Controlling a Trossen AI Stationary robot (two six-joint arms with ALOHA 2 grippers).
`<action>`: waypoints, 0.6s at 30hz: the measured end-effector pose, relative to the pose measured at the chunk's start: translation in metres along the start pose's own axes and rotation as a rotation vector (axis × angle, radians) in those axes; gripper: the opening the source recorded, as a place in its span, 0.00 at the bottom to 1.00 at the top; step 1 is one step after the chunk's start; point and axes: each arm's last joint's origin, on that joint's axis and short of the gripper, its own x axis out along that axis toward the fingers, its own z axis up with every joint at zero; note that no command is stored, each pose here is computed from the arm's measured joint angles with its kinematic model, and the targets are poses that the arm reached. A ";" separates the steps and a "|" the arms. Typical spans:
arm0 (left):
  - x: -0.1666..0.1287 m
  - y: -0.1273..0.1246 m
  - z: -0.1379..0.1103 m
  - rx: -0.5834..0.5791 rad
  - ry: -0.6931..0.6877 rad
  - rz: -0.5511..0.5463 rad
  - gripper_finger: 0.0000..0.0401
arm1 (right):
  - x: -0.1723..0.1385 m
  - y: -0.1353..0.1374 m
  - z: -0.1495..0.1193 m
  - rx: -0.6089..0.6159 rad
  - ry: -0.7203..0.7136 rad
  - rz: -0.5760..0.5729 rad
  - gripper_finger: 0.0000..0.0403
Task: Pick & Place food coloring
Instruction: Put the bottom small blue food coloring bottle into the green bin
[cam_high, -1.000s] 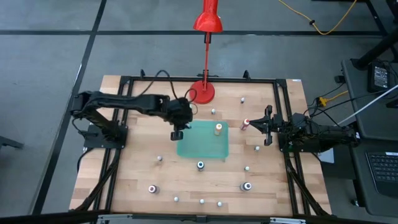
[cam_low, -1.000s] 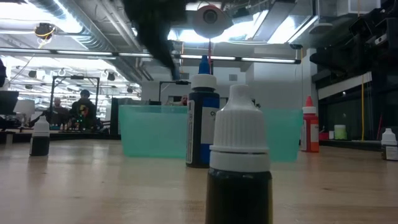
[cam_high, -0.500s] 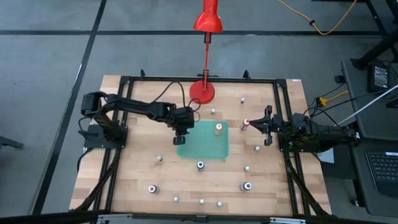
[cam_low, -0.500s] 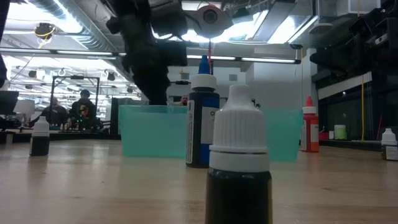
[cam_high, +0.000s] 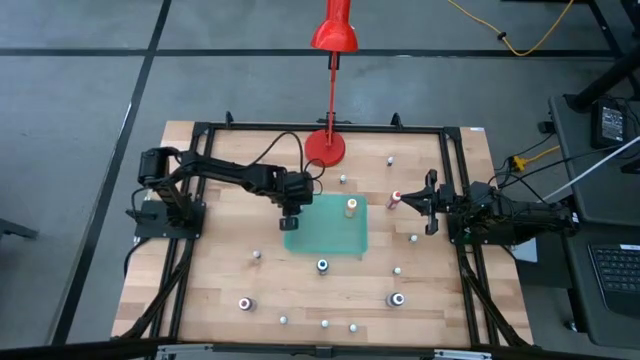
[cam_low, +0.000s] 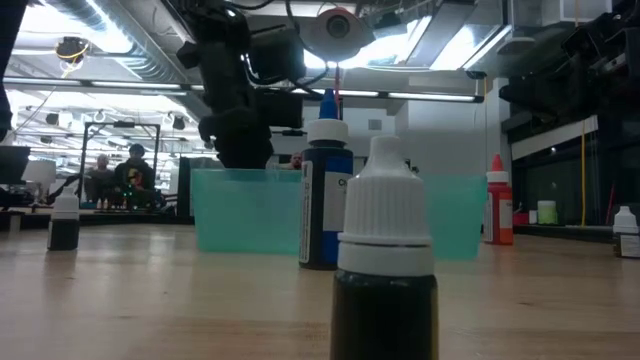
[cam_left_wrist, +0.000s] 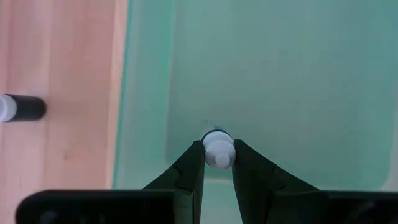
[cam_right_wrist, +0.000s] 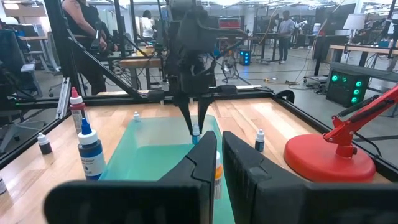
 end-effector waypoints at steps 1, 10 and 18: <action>0.001 0.000 0.000 0.005 0.001 0.001 0.15 | 0.000 0.000 0.000 0.000 0.000 0.000 0.08; 0.009 0.002 -0.001 0.010 0.026 -0.007 0.15 | 0.000 0.000 0.000 0.000 0.000 0.000 0.08; 0.016 0.002 -0.002 0.018 0.042 -0.009 0.17 | 0.000 0.000 0.000 0.000 0.000 0.000 0.08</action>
